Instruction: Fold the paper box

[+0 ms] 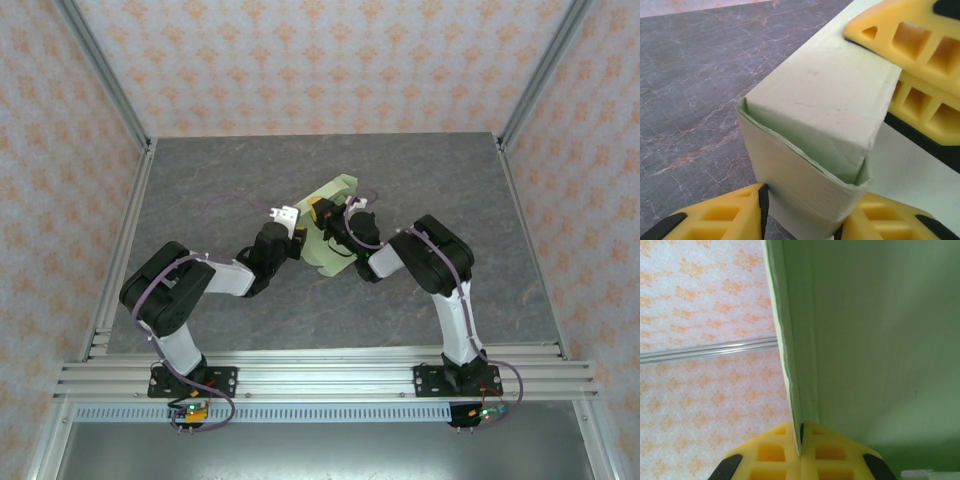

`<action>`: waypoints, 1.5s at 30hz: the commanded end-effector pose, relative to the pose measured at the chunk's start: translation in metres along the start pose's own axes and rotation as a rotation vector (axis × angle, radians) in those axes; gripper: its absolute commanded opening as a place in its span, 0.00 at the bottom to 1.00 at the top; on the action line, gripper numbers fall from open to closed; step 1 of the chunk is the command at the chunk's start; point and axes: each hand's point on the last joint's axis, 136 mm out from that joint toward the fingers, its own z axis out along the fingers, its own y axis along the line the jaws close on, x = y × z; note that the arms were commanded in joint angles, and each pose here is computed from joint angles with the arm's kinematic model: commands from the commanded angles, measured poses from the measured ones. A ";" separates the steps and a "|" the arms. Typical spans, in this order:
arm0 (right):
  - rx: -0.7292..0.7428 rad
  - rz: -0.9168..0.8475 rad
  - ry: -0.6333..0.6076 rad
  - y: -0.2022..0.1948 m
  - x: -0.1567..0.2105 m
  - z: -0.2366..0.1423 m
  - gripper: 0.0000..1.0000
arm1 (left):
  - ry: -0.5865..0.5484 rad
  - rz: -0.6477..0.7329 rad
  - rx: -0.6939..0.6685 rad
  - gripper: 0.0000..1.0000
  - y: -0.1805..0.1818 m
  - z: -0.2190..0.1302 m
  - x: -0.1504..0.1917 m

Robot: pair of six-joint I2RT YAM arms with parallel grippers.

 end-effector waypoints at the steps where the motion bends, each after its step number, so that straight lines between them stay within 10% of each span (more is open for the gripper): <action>1: -0.027 0.002 0.051 0.018 0.023 -0.003 0.06 | -0.026 -0.007 -0.034 0.35 0.002 0.006 -0.014; 13: 0.018 -0.088 0.020 0.038 0.023 -0.029 0.42 | 0.018 0.028 -0.034 0.30 0.003 0.010 -0.006; 23: 0.196 -0.261 -0.023 0.038 0.004 -0.089 0.46 | 0.023 0.017 -0.039 0.20 0.015 0.015 -0.005; 35: 0.983 -1.189 0.131 0.099 -0.093 -0.096 0.74 | 0.016 0.014 -0.002 0.18 0.011 0.020 -0.002; 45: 1.065 -1.309 0.243 0.098 -0.153 -0.041 0.73 | 0.043 -0.307 -0.050 0.49 0.051 -0.009 -0.022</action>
